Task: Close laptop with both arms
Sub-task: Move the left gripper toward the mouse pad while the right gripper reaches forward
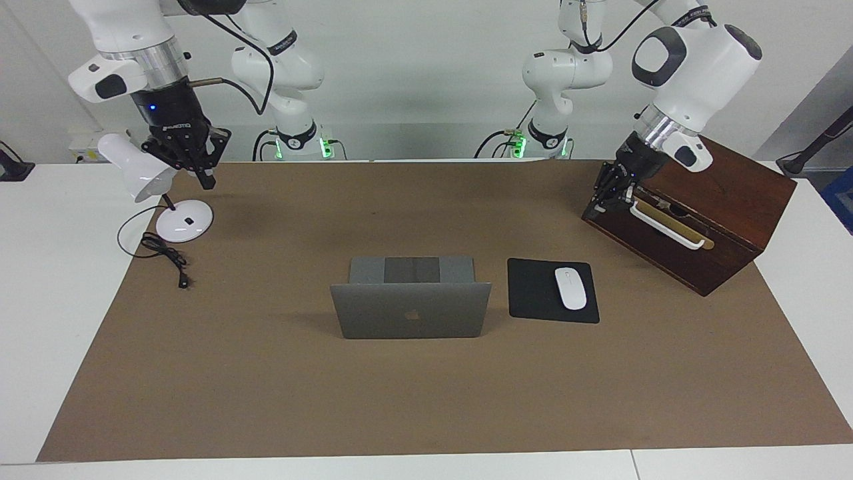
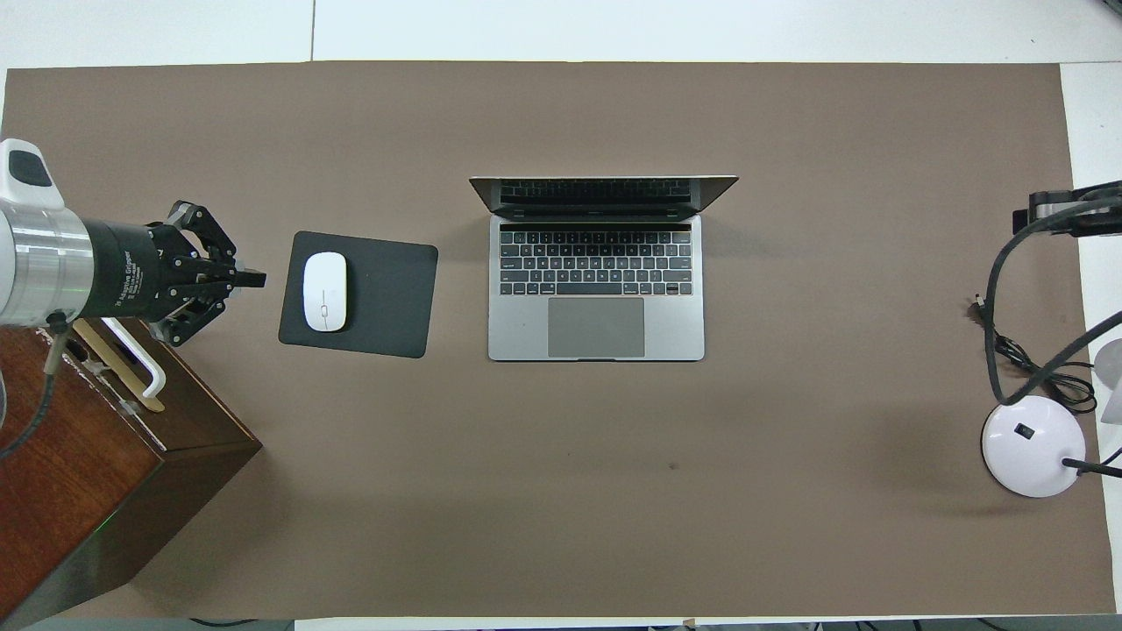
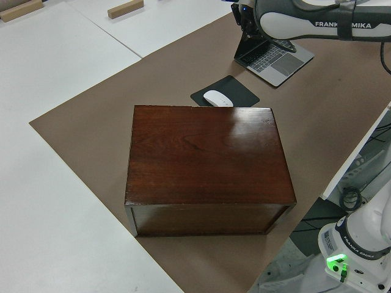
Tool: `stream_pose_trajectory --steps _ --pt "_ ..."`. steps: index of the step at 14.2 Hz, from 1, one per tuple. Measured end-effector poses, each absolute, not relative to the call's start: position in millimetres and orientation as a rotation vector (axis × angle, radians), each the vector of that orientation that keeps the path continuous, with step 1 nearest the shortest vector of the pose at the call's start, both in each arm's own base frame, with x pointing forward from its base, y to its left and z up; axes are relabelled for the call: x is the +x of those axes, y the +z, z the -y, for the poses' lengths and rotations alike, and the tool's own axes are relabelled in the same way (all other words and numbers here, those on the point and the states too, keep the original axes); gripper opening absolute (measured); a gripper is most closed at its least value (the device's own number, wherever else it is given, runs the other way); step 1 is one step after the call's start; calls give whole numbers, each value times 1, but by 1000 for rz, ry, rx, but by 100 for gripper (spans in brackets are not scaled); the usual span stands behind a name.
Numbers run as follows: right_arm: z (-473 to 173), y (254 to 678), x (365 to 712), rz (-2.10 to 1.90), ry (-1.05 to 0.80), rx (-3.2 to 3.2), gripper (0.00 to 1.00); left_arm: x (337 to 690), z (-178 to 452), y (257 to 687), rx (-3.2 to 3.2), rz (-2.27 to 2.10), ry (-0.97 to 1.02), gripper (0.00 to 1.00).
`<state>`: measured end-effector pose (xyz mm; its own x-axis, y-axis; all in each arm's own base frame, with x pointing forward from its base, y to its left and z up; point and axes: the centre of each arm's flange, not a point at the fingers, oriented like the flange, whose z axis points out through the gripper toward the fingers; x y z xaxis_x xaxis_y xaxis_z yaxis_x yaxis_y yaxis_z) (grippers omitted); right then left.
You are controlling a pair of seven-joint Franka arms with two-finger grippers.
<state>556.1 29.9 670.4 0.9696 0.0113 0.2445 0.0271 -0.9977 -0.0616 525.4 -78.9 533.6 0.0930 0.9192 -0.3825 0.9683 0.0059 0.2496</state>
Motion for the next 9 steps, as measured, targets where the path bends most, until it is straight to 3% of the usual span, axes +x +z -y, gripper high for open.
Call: stream_pose_trajectory --steps 9 --pt "-130 684 566 -52 -619 -2893 1 489 85 451 1357 -2044 -502 1"
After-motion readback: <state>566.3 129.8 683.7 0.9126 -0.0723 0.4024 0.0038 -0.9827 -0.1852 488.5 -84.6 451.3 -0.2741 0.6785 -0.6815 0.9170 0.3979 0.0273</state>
